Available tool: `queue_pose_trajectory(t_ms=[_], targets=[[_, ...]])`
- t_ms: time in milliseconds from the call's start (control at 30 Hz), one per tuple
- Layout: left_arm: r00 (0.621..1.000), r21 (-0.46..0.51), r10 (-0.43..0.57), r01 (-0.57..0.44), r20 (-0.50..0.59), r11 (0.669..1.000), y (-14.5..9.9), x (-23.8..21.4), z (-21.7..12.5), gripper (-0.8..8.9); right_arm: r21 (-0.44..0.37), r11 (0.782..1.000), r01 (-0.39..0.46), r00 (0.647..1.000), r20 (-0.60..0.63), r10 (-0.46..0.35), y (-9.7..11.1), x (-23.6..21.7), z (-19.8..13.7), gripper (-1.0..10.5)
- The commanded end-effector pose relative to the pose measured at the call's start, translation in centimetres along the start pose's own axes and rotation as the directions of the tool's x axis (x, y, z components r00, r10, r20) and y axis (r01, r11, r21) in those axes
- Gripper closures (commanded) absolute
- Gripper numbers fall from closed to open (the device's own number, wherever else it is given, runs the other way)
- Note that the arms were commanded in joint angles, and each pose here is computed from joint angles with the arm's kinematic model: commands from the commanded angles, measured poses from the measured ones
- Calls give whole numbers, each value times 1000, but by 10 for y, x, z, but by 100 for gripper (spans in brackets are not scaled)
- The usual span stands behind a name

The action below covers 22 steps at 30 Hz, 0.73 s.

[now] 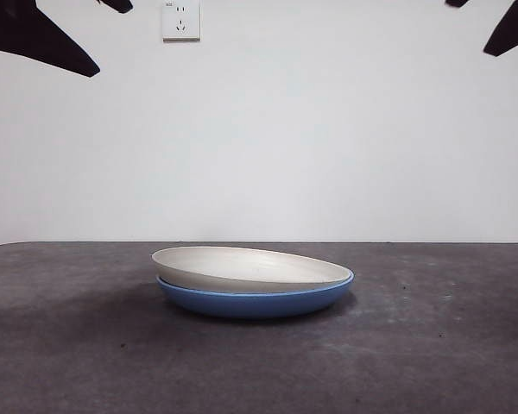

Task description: Pick up the white plate, put it on the blue plate, put it on desk

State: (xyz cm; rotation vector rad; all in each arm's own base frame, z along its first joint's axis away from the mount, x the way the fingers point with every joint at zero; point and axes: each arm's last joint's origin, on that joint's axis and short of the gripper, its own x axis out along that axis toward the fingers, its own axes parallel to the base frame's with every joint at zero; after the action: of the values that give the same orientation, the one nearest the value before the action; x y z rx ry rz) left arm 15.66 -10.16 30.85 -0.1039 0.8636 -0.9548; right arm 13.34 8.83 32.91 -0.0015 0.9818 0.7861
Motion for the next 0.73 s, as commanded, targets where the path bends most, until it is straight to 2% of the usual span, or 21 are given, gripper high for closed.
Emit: queue_pose_trajectory(t_ms=[33, 467, 533, 633, 733], targets=[[1000, 12, -9, 9, 2, 1000, -1, 0, 3, 533, -33, 999, -24, 1000, 7, 24, 3, 0, 2, 673], [1000, 11, -10, 10, 1, 1000, -1, 0, 3, 540, -35, 999, -24, 1000, 9, 24, 3, 0, 2, 675], [1000, 11, -10, 10, 2, 1000, -1, 0, 3, 604, -32, 999, -24, 1000, 5, 24, 3, 0, 1, 730], [1000, 12, -9, 9, 2, 1000, -1, 0, 3, 796, -30, 999, -24, 1000, -3, 24, 3, 0, 0, 943], [1000, 12, -9, 9, 2, 1000, -1, 0, 3, 804, -27, 999, -23, 1000, -10, 23, 3, 0, 0, 938]])
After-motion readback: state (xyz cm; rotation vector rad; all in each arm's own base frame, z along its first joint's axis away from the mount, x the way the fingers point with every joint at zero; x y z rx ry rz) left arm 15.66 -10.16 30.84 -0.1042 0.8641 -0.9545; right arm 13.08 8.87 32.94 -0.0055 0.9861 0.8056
